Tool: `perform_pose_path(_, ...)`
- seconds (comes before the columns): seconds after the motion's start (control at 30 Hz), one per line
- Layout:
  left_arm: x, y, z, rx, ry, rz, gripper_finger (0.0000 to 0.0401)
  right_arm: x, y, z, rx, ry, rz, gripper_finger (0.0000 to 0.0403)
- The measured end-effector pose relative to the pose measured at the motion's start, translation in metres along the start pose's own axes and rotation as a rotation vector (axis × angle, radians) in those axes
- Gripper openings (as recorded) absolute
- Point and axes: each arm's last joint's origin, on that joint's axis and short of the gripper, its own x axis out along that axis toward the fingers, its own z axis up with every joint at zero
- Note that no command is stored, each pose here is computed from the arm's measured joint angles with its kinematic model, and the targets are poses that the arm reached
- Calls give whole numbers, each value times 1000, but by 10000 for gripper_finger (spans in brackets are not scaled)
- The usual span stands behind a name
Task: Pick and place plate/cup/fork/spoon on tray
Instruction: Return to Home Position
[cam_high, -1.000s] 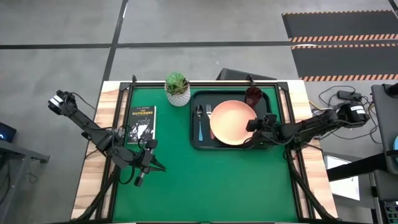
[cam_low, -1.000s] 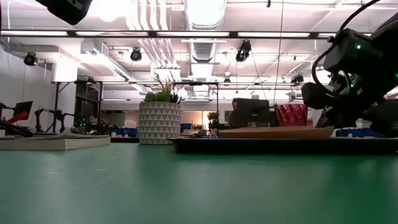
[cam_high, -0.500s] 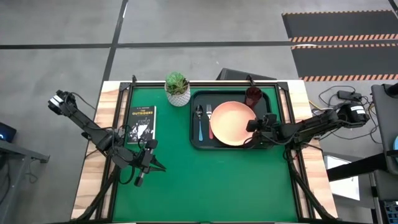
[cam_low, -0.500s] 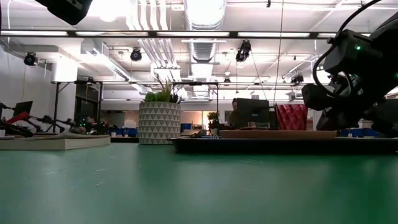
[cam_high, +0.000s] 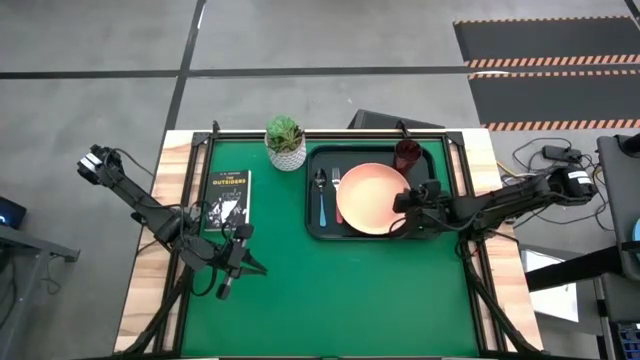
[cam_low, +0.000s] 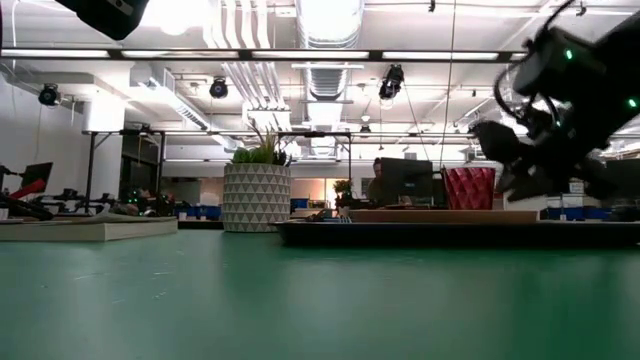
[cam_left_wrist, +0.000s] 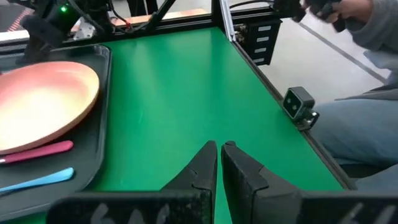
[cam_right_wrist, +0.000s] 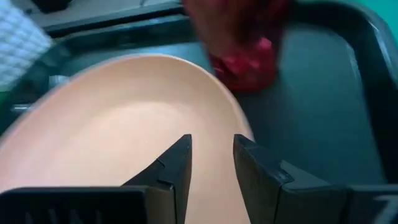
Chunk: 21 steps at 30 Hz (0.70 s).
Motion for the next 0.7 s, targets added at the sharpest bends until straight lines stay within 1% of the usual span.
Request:
perform_pose_path(0.13, 0, 1, 0, 17, -5, 28, 5, -12, 23, 16, -63, -21, 73, 99)
perform_pose_path(0.33, 0, 2, 0, 43, -10, 67, 5, -38, 64, 41, -168, -118, 170, 84)
perform_pose_path(0.43, 0, 2, 0, 55, -10, 69, 5, -50, 85, 44, -250, -161, 231, 79)
perform_pose_path(0.5, 0, 2, 0, 73, -8, 70, 5, -56, 98, 41, -320, -188, 290, 76)
perform_pose_path(0.53, 0, 2, 0, 86, -6, 70, 5, -59, 106, 38, -356, -205, 323, 75)
perform_pose_path(0.6, 0, 2, 0, 121, -5, 70, 5, -63, 121, 28, -449, -236, 425, 72)
perform_pose_path(0.63, 0, 2, 0, 144, -4, 71, 5, -65, 129, 21, -506, -242, 500, 71)
perform_pose_path(0.7, 0, 2, 0, 190, -4, 73, 5, -66, 143, 11, -593, -238, 702, 68)
